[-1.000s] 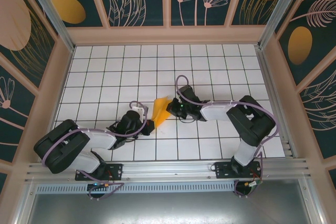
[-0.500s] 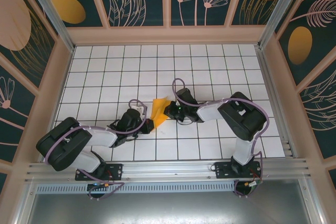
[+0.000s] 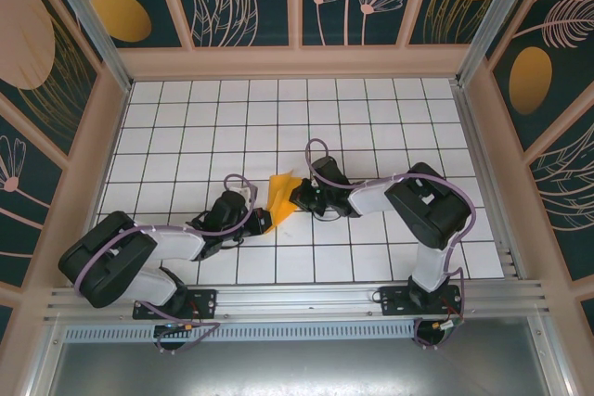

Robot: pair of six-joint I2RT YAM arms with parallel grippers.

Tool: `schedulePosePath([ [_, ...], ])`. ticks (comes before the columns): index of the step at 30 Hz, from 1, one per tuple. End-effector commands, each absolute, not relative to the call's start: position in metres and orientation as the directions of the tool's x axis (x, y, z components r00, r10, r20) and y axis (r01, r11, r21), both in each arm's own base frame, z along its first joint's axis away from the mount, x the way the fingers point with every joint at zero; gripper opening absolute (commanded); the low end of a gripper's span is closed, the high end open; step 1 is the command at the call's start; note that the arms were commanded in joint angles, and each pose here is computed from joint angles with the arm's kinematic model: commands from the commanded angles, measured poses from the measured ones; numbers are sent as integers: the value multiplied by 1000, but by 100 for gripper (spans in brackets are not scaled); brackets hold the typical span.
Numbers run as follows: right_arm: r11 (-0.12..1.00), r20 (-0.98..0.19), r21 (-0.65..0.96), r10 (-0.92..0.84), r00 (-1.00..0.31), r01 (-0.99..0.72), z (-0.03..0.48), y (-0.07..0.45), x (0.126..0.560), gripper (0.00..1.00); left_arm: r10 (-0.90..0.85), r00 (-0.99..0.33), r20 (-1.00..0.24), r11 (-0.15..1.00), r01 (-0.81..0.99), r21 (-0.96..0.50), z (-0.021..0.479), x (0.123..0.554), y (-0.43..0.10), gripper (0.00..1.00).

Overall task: Fold a paper plane with a square sheet of paper (pick it up from the middle)
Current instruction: Fourth fold the wing at the center of the table.

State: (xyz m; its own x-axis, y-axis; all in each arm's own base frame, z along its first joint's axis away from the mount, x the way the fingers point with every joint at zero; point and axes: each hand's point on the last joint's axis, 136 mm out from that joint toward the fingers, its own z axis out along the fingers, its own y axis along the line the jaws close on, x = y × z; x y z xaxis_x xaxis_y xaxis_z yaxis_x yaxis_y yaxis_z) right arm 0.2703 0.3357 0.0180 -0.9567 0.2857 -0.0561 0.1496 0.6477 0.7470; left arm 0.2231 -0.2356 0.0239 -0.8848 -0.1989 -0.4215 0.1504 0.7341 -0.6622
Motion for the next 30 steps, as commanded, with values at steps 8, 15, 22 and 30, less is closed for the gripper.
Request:
schedulePosePath([
  [8,712,-27,683,251,-968,166,2,333,255,0,-203,-889,-411,694,166,-700,43,228,-248,15],
  [15,722,-23,672,245,-969,166,-2,333,254,0,-225,-885,-408,702,143,-698,43,231,-245,18],
  [22,733,-24,661,232,-972,158,-3,336,253,0,-220,-884,-414,708,147,-691,46,231,-244,26],
  [30,735,-26,659,230,-973,157,-2,336,253,1,-197,-897,-395,716,144,-683,40,226,-244,11],
])
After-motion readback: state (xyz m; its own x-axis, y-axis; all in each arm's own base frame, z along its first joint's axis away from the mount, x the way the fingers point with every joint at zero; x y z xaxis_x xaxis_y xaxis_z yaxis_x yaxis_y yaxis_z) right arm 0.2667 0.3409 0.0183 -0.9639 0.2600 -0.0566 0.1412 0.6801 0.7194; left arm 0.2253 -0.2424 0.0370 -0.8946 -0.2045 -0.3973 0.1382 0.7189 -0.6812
